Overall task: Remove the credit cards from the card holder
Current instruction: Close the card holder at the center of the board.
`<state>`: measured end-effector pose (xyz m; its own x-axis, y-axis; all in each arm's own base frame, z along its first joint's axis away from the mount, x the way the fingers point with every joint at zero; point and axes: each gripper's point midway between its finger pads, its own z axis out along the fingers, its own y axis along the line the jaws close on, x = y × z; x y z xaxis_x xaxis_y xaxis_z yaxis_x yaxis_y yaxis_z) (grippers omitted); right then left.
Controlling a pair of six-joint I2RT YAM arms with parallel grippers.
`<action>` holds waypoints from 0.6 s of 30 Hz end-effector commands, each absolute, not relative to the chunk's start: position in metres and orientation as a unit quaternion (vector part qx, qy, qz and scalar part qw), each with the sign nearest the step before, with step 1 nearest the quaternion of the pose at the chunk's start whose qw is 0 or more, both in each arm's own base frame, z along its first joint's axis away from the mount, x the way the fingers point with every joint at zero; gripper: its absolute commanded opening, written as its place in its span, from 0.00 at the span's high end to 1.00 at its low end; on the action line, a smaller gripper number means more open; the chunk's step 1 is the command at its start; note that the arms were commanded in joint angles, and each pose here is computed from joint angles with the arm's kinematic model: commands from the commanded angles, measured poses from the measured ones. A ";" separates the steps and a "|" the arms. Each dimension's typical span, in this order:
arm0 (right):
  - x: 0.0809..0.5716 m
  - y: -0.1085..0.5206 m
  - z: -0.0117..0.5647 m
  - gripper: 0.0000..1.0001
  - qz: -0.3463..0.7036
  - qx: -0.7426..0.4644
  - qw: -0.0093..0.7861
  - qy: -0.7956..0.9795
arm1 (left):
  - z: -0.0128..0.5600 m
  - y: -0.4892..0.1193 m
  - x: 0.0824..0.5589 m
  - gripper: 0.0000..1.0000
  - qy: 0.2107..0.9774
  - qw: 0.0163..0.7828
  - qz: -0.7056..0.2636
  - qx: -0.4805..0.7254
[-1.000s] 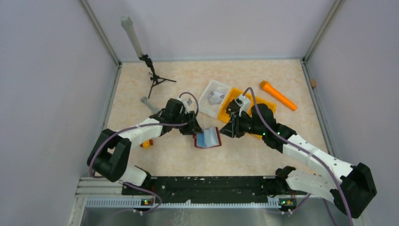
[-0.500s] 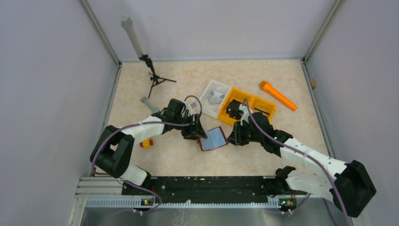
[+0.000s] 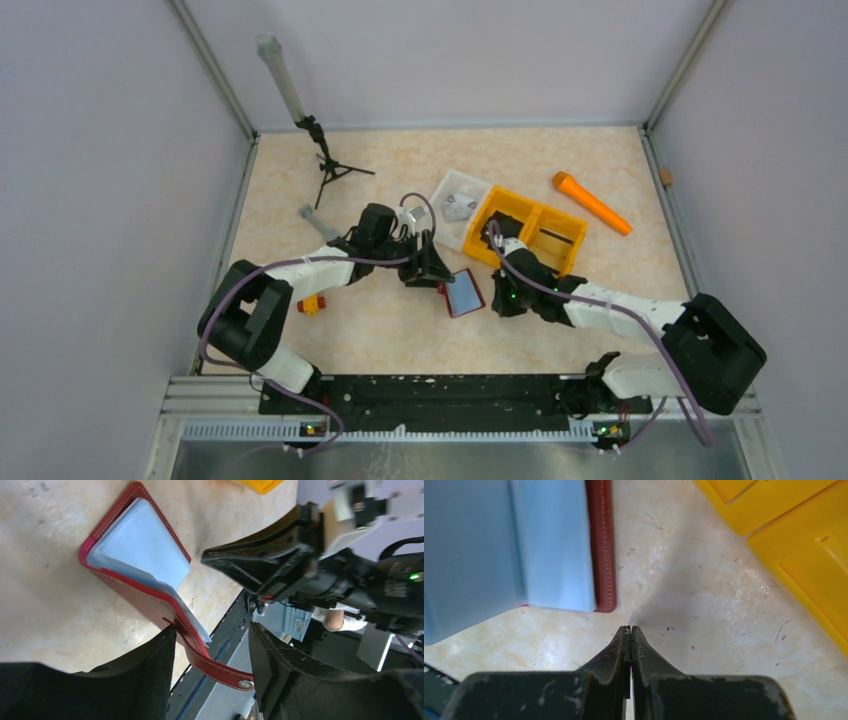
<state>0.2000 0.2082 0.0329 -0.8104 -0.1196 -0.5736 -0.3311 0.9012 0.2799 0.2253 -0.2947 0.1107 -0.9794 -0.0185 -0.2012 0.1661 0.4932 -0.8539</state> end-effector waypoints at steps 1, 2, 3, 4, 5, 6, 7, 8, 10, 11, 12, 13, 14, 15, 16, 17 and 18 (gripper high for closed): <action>0.219 0.221 0.032 1.00 0.161 -0.118 0.310 0.929 | 0.134 -0.323 0.230 0.43 0.820 0.102 -0.559 0.066; 0.219 0.223 0.030 1.00 0.160 -0.119 0.308 0.930 | 0.137 -0.329 0.230 0.42 0.817 0.100 -0.563 0.071; 0.219 0.225 0.026 1.00 0.162 -0.120 0.304 0.931 | 0.138 -0.334 0.230 0.42 0.816 0.100 -0.564 0.074; 0.218 0.228 0.025 1.00 0.166 -0.122 0.300 0.931 | 0.137 -0.338 0.231 0.41 0.816 0.099 -0.564 0.077; 0.217 0.231 0.025 1.00 0.175 -0.124 0.298 0.930 | 0.136 -0.342 0.231 0.40 0.817 0.098 -0.563 0.078; 0.215 0.235 0.026 1.00 0.186 -0.127 0.296 0.928 | 0.133 -0.346 0.232 0.39 0.818 0.096 -0.562 0.078; 0.215 0.238 0.028 1.00 0.195 -0.128 0.297 0.926 | 0.130 -0.348 0.233 0.38 0.818 0.095 -0.562 0.077; 0.214 0.239 0.030 1.00 0.201 -0.127 0.298 0.924 | 0.126 -0.351 0.235 0.37 0.819 0.094 -0.561 0.076; 0.214 0.239 0.036 1.00 0.208 -0.125 0.306 0.921 | 0.114 -0.352 0.238 0.34 0.826 0.092 -0.553 0.069; 0.214 0.239 0.040 1.00 0.212 -0.123 0.310 0.918 | 0.111 -0.353 0.239 0.30 0.826 0.092 -0.552 0.067; 0.214 0.238 0.044 1.00 0.212 -0.121 0.315 0.917 | 0.108 -0.353 0.240 0.26 0.828 0.092 -0.550 0.065; 0.214 0.234 0.047 1.00 0.208 -0.117 0.319 0.917 | 0.105 -0.353 0.241 0.22 0.830 0.094 -0.547 0.063; 0.215 0.228 0.051 1.00 0.197 -0.112 0.326 0.918 | 0.101 -0.351 0.242 0.15 0.835 0.098 -0.538 0.061; 0.216 0.223 0.055 1.00 0.187 -0.107 0.333 0.918 | 0.096 -0.349 0.245 0.11 0.842 0.105 -0.527 0.057; 0.217 0.217 0.062 1.00 0.180 -0.102 0.344 0.916 | 0.093 -0.346 0.248 0.05 0.849 0.113 -0.514 0.053; 0.219 0.213 0.072 1.00 0.179 -0.096 0.359 0.911 | 0.091 -0.344 0.251 0.04 0.854 0.122 -0.504 0.048; 0.219 0.208 0.075 1.00 0.173 -0.092 0.364 0.911 | 0.090 -0.343 0.252 0.02 0.854 0.128 -0.502 0.045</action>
